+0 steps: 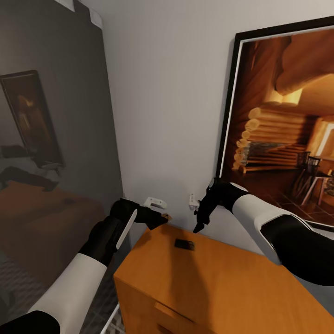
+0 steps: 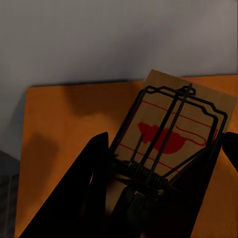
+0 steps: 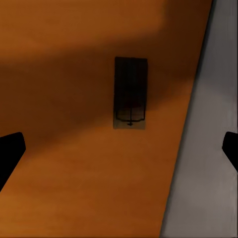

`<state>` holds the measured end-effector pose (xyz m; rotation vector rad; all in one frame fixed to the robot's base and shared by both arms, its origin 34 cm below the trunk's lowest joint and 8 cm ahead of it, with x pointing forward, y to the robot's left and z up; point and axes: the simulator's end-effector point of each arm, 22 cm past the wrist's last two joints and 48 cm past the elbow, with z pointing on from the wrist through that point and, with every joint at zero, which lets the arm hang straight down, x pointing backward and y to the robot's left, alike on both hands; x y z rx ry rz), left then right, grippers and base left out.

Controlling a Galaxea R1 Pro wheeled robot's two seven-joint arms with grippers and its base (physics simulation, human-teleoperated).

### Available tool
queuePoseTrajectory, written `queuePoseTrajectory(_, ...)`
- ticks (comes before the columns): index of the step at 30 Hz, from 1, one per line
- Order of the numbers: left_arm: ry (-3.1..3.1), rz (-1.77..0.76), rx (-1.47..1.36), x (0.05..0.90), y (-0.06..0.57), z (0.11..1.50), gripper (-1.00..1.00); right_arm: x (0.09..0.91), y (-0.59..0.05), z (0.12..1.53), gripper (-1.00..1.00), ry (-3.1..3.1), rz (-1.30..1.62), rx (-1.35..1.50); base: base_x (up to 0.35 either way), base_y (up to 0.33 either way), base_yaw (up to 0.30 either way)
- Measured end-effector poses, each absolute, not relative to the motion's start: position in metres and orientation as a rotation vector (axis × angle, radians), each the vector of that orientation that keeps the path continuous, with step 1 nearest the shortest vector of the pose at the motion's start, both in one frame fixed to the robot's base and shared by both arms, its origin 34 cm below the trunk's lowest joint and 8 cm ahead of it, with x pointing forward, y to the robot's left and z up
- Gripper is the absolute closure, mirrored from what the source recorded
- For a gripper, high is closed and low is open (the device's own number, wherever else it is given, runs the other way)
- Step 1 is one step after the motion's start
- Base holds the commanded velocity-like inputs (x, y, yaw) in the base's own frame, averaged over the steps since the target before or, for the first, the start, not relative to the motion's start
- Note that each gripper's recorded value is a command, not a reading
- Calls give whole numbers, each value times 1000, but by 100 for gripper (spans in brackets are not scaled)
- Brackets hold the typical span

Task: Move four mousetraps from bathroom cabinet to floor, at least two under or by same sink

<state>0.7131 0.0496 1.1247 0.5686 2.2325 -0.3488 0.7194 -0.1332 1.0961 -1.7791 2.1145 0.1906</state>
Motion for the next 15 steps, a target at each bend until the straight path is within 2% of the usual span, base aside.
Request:
queuePoseTrajectory(5,2233,-349,569,713,50,1125,100,720,-133,1096,-100,2114,191,-1779,143,-43,0)
queuePoseTrajectory(15,2232,-349,569,714,50,1125,100,720,-133,1096,-100,2115,192,-1780,15,-4,0)
